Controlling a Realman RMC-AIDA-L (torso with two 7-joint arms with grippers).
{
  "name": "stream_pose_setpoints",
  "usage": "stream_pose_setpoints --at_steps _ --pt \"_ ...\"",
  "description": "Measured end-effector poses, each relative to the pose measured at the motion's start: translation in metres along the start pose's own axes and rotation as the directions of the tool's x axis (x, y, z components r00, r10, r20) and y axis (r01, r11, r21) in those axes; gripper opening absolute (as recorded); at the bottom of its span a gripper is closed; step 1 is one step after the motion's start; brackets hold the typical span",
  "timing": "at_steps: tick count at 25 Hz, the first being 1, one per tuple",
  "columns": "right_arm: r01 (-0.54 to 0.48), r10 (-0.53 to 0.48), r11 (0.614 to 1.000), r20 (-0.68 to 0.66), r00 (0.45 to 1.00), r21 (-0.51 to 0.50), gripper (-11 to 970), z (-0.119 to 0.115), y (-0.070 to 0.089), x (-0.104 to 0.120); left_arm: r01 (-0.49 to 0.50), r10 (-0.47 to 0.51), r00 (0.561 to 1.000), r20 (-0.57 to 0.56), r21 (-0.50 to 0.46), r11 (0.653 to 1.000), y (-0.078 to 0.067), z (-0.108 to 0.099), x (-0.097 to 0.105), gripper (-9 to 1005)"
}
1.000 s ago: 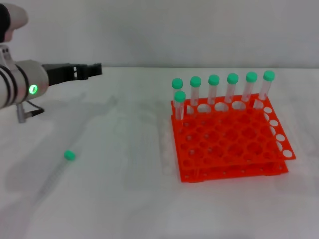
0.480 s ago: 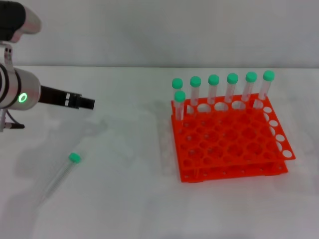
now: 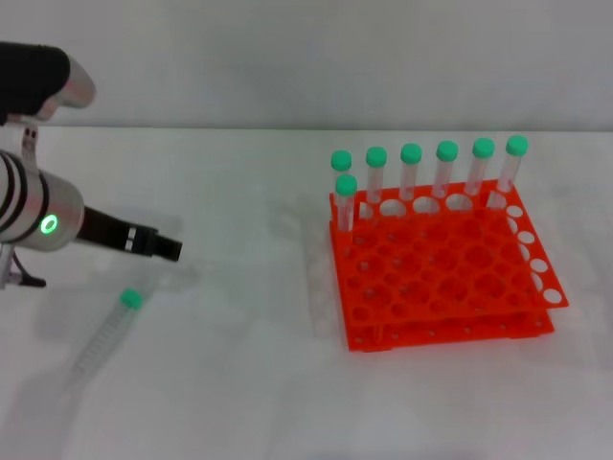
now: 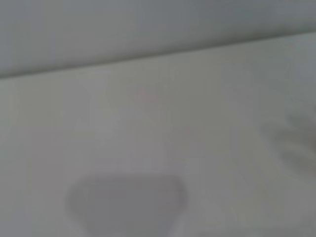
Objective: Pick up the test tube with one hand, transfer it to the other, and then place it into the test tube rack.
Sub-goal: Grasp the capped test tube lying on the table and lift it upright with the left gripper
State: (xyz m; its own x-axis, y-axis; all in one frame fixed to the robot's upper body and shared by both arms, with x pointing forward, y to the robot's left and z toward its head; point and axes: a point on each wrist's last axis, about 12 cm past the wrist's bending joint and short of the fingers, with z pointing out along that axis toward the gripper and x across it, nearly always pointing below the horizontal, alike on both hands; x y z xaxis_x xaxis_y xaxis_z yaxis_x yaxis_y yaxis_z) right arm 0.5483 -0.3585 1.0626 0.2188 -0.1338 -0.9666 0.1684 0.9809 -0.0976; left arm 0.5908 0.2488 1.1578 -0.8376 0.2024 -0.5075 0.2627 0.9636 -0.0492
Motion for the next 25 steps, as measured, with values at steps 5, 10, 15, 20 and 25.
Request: stream_pose_setpoints --at_steps 5,10,15,20,25 --pt "0.006 -0.006 1.0 0.001 1.0 -0.002 867 0.002 0.001 0.0 0.04 -0.039 0.997 -0.072 0.007 0.999 0.003 0.008 0.013 878" --pt "0.005 -0.005 1.0 0.002 1.0 -0.002 866 0.003 0.002 -0.001 0.05 -0.048 0.991 -0.127 0.013 0.999 0.004 0.011 0.021 877" --pt "0.006 -0.006 1.0 0.002 1.0 -0.001 866 0.003 0.001 -0.001 0.044 -0.043 0.983 -0.178 0.001 0.999 0.006 0.009 0.026 877" --pt "0.006 -0.006 1.0 0.002 1.0 -0.001 866 0.003 0.001 -0.001 0.043 -0.044 0.978 -0.204 -0.008 0.999 0.008 0.008 0.028 877" --pt "0.006 -0.006 1.0 0.002 1.0 -0.001 865 0.003 0.001 -0.001 0.042 -0.046 0.974 -0.222 -0.02 0.999 0.01 0.01 0.031 877"
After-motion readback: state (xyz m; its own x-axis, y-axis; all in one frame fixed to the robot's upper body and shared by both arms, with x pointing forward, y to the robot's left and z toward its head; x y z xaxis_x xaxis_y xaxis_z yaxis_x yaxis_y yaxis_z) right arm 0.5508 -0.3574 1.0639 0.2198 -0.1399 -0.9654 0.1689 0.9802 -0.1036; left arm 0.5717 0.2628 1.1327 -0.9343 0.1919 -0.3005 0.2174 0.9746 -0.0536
